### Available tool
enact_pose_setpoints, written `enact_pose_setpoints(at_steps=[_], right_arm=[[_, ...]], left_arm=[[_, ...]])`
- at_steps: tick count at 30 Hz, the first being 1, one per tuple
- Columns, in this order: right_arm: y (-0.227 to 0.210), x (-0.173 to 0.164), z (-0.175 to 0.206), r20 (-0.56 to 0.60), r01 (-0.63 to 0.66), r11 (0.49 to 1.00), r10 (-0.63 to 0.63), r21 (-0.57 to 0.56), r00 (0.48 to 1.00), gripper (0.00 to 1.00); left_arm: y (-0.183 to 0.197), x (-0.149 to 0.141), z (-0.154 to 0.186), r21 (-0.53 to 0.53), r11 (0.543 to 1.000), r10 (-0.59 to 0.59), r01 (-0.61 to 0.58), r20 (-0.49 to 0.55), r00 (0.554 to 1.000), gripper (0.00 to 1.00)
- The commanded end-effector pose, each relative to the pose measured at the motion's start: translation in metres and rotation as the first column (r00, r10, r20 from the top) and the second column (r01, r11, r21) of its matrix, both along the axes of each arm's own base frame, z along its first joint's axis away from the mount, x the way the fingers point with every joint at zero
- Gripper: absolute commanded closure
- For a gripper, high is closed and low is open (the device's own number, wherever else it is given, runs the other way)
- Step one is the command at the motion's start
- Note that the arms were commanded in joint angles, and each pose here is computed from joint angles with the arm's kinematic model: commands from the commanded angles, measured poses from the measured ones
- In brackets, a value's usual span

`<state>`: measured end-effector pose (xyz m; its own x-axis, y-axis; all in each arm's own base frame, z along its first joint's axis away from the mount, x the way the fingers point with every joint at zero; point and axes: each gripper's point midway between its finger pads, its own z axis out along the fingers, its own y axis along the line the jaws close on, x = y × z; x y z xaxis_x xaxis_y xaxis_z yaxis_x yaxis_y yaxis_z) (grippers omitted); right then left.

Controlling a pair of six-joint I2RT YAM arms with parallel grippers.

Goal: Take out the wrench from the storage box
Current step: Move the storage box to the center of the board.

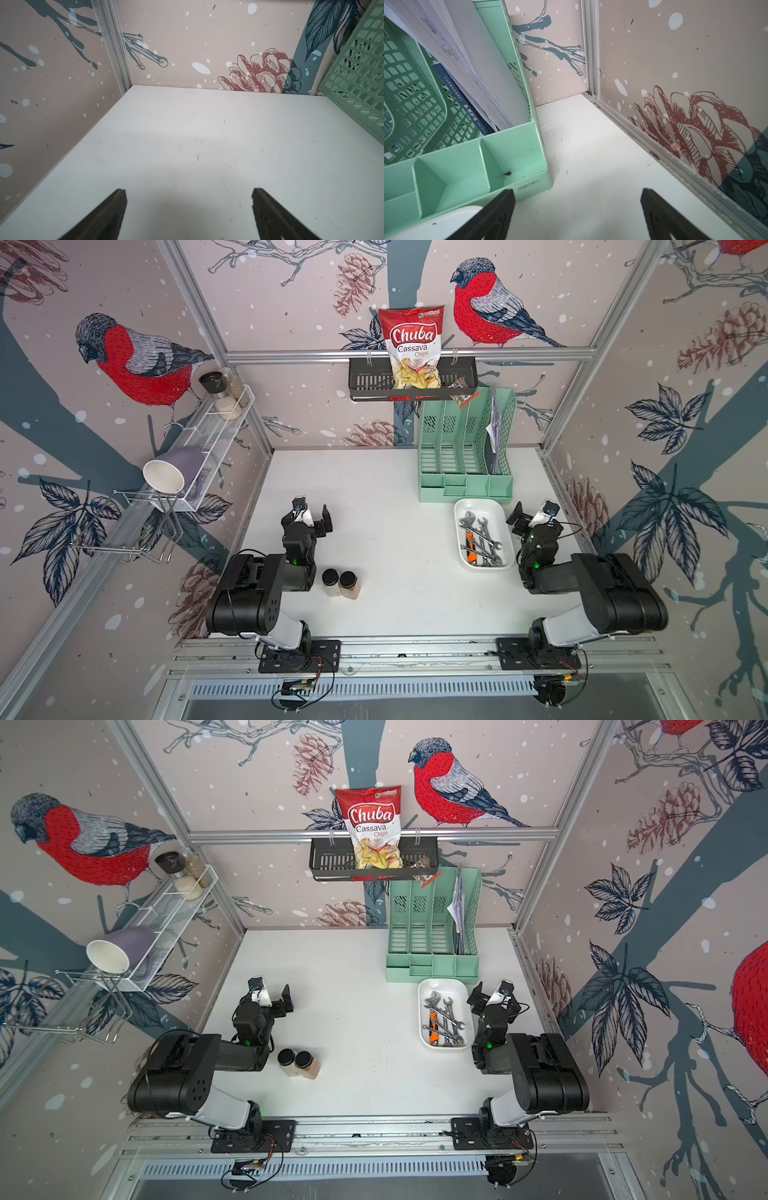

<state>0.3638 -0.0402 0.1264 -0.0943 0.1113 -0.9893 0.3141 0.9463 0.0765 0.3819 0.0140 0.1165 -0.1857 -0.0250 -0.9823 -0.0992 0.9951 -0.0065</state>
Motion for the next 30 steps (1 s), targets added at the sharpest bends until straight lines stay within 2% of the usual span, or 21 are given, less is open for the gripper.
enact_pose_setpoints(at_steps=[1,26,28,30], right_arm=[[-0.002,0.0,0.004,0.008,0.008,1.0,-0.008,-0.013,1.0,0.0],[-0.001,0.0,0.004,0.01,0.006,1.0,-0.005,-0.014,1.0,0.0],[-0.002,-0.002,0.008,0.021,0.026,0.999,-0.025,-0.022,0.999,0.0],[0.003,-0.001,0.011,0.012,0.012,0.999,-0.012,-0.035,1.0,0.0]], left_arm=[[0.0,0.0,0.006,-0.001,1.0,0.0,0.0,0.024,1.0,0.02],[0.0,-0.001,0.008,0.007,1.0,0.012,-0.012,0.031,0.999,0.02],[0.002,0.002,0.012,0.011,0.999,0.04,-0.04,0.016,0.999,0.02],[0.016,0.013,0.016,0.0,0.991,0.132,-0.132,-0.062,0.989,0.02]])
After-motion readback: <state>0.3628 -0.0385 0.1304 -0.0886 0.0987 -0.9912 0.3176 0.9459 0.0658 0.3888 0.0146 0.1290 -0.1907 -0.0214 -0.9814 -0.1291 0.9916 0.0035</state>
